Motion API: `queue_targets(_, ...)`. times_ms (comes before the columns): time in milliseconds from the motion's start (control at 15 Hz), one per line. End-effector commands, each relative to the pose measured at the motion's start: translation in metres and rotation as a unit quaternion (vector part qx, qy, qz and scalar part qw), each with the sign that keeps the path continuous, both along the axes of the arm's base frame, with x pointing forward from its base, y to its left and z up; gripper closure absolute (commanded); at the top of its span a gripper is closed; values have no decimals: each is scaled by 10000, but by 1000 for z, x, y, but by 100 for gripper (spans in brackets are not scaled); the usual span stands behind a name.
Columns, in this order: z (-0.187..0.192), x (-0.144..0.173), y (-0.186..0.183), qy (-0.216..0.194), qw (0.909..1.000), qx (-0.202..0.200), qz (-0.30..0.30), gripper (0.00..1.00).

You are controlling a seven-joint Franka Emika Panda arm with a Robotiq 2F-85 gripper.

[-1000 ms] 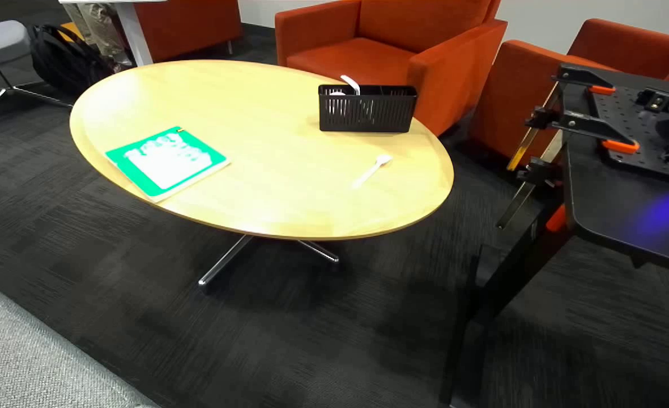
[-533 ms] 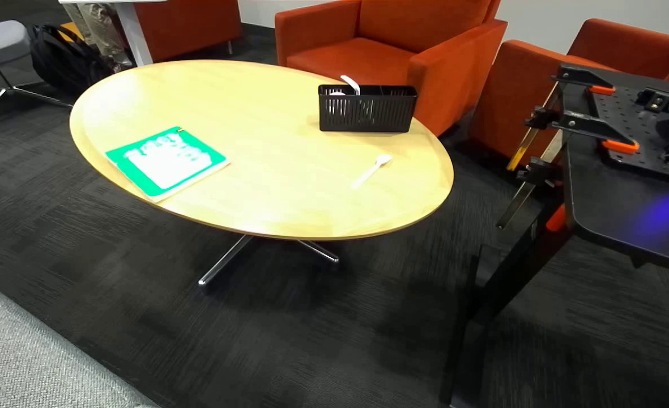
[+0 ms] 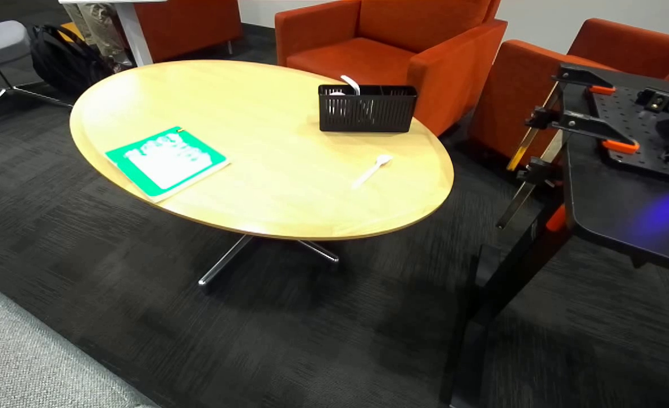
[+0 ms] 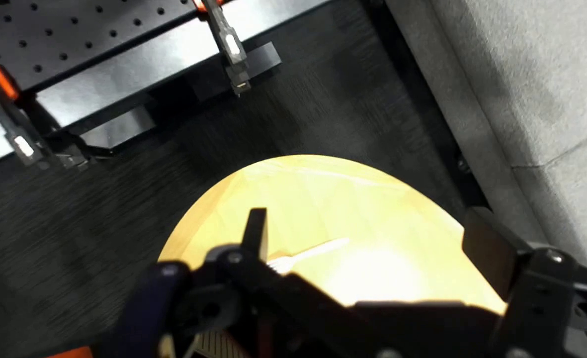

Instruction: Move the fork to the left

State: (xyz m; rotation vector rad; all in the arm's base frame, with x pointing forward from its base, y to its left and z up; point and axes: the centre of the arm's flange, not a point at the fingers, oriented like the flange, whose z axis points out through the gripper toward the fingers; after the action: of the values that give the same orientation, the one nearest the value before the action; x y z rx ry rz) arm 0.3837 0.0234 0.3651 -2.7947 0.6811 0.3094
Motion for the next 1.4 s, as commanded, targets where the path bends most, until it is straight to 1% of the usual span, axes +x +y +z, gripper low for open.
queue_targets(0, -65, 37, 15, 143, 9949, -138, -992, 0)
queue_targets(133, -96, 42, 20, 190, 9878, -279, -1520, 0)
queue_targets(200, -108, 42, 23, 302, 9834, -337, -1757, 0)
queue_targets(267, -116, 41, 24, 380, 9812, -396, -1848, 0)
queue_targets(333, -100, 32, 15, 263, 9876, -372, -1505, 0)
queue_targets(467, -114, 32, 17, 375, 9871, -412, -1500, 0)
queue_targets(733, -108, 34, 16, 306, 9872, -399, -1514, 0)
queue_targets(800, -117, 41, 17, 378, 9852, -357, -1631, 0)
queue_targets(933, -142, 61, 29, 432, 9745, -334, -2176, 0)
queue_targets(1000, -157, 70, 36, 429, 9670, -383, -2481, 0)
queue_targets(1200, -198, 88, 46, 84, 9423, -620, -3288, 0)
queue_targets(1333, -227, 92, 46, -137, 9228, -737, -3780, 0)
